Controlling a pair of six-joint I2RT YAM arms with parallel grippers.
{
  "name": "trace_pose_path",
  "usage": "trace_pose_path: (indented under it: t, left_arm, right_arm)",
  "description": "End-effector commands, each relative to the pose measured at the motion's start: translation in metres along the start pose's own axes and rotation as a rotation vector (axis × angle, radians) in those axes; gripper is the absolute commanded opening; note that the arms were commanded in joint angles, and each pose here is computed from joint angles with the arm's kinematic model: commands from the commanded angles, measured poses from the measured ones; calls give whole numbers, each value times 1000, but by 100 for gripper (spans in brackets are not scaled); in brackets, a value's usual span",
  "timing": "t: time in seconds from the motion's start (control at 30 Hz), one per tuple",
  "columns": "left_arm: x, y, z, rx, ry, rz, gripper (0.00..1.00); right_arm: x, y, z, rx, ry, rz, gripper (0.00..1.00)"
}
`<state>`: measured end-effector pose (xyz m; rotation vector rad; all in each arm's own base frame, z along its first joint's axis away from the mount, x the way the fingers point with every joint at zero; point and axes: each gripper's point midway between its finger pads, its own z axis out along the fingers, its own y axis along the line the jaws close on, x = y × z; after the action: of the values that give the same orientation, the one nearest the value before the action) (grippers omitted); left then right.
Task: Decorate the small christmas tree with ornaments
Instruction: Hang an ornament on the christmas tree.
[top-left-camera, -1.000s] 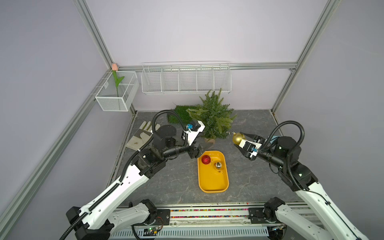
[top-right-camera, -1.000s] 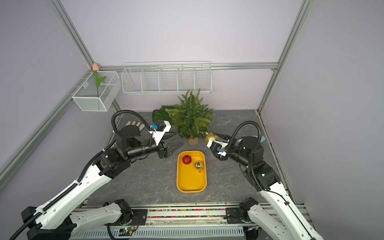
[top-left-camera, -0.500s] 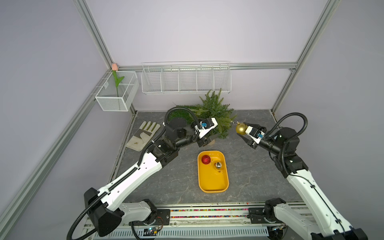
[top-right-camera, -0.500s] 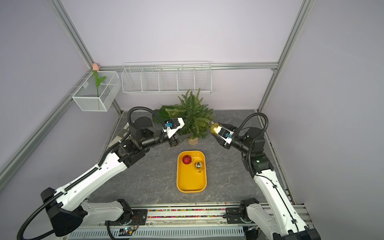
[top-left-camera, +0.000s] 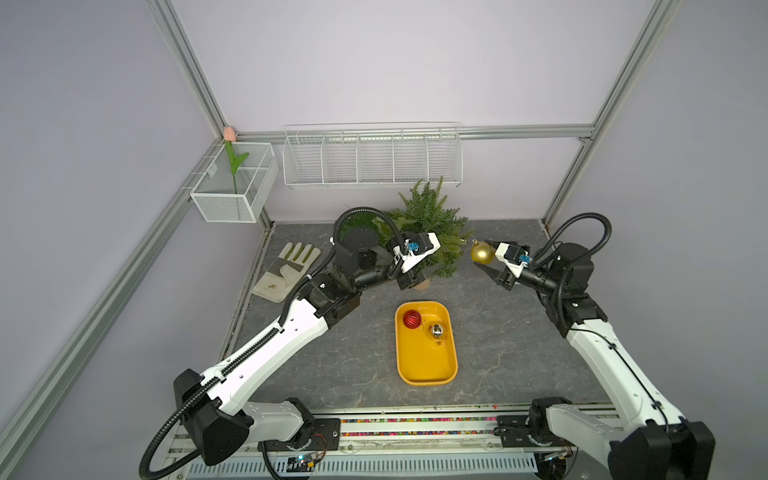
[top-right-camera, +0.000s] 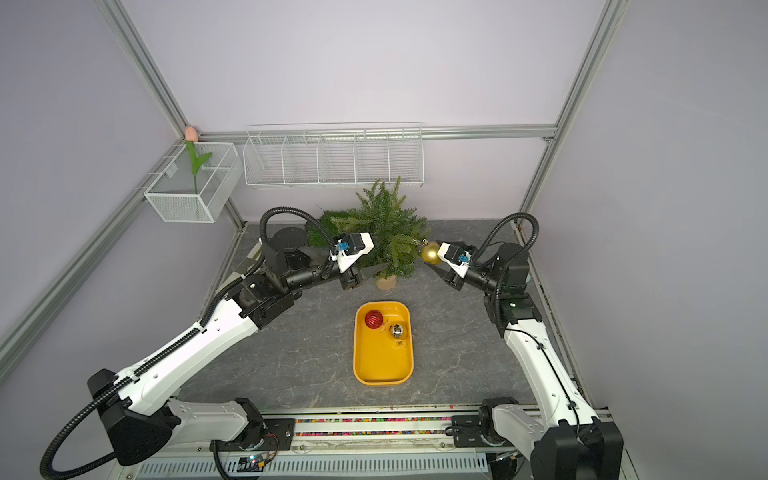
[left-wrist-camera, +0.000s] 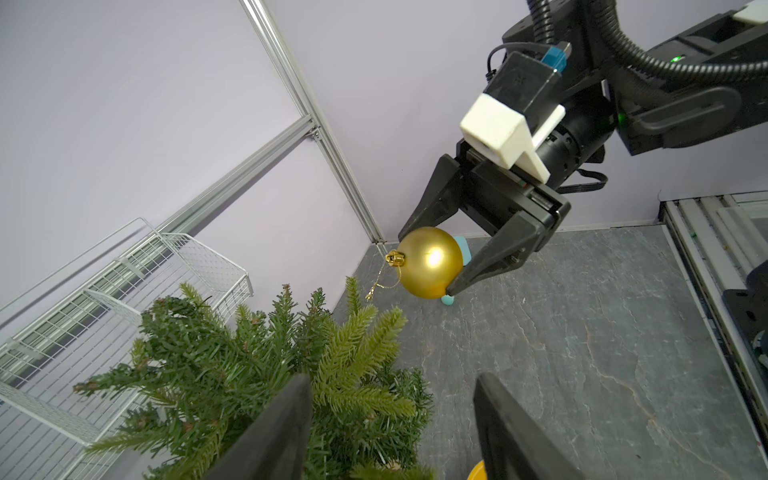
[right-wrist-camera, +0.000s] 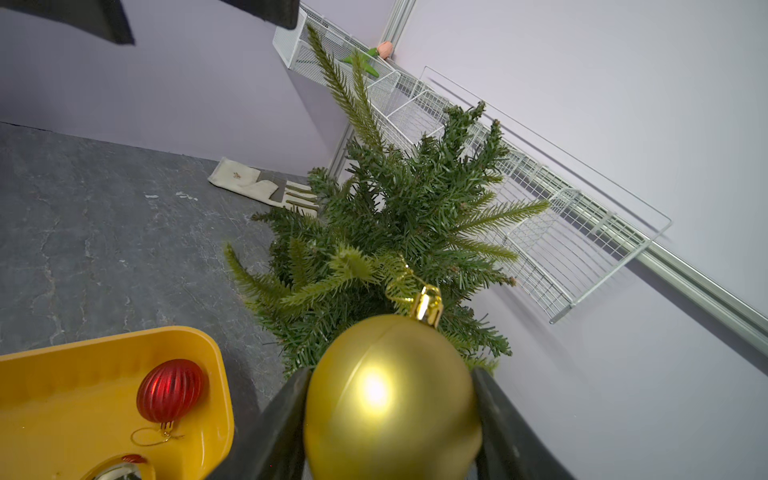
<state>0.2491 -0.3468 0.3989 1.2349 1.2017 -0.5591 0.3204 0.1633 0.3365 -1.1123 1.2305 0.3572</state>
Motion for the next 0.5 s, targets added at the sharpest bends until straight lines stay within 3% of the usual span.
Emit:
trace_pose_path:
  t: [0.0, 0.2, 0.47]
  left_arm:
    - [-2, -6, -12, 12, -25, -35, 64]
    - [2, -12, -25, -6, -31, -75, 65]
    - [8, -13, -39, -49, -24, -108, 65]
  right_arm:
    - [-21, -5, 1, -31, -63, -36, 57]
    - [-27, -13, 9, -83, -84, -32, 57]
    - [-37, 9, 5, -224, -123, 42, 57]
